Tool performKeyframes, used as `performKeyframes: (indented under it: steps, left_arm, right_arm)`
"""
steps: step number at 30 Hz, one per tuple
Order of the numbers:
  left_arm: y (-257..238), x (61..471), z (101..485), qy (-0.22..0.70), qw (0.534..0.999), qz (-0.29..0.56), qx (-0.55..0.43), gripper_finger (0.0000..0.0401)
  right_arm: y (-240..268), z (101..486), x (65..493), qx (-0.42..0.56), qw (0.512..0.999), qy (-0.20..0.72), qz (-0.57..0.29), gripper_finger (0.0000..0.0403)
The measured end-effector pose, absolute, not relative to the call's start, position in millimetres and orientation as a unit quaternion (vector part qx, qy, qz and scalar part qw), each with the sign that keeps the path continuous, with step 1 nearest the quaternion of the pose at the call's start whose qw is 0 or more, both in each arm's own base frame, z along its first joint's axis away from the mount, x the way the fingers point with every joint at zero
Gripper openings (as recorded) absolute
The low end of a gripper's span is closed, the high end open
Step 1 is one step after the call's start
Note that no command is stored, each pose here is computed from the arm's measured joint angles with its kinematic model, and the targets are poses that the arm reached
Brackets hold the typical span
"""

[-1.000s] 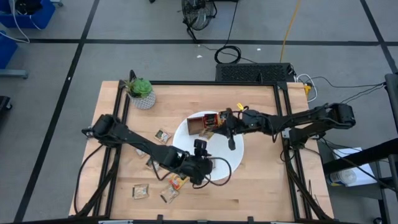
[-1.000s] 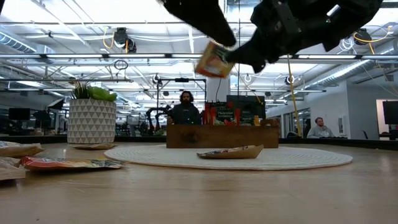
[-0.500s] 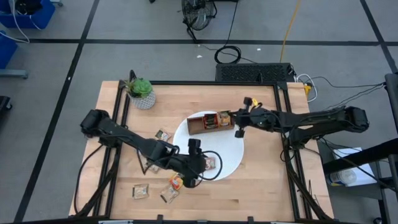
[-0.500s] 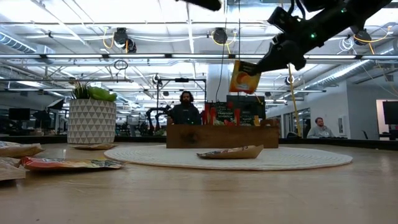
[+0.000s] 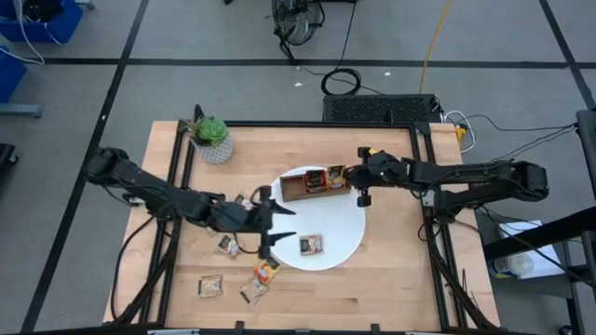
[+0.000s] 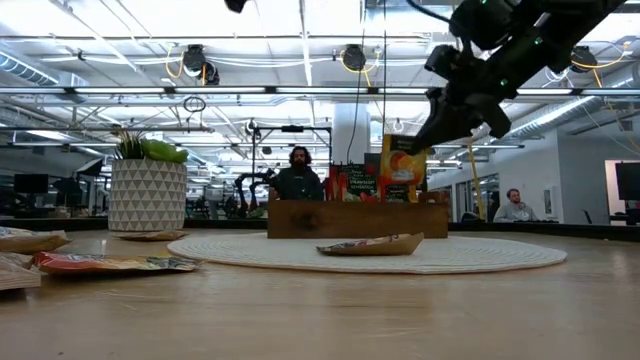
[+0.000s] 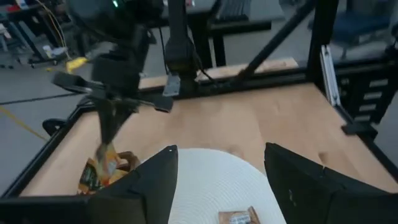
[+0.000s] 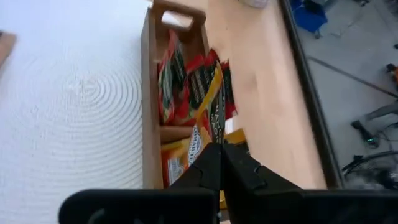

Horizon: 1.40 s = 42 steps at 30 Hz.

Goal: Pick & Place Tea
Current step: Put the yellow tea bag into the right section of the wooden organizer

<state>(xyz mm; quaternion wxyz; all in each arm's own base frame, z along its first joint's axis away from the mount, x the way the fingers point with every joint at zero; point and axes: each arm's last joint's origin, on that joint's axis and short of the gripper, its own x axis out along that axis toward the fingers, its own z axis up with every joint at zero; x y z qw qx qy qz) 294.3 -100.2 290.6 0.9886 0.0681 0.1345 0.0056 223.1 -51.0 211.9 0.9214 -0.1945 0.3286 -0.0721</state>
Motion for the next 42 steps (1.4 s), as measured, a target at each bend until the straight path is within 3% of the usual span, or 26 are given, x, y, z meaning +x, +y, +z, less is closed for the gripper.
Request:
performKeyframes:
  steps: [14, 24, 42]
  left_arm:
    - [-90, 283, 279, 0.114, 0.992, 0.022, 0.045, 0.0239]
    - [-90, 283, 277, 0.123, 0.991, 0.024, 0.045, 0.0239]
    - [-90, 282, 276, 0.128, 0.990, 0.024, 0.049, 0.0239]
  right_arm:
    - [-62, 178, 235, -0.176, 0.897, 0.401, -0.059, 0.0000]
    - [-64, 170, 244, -0.188, 0.891, 0.402, -0.090, 0.0003]
    - [-46, 188, 246, -0.251, 0.876, 0.369, -0.183, 0.0086]
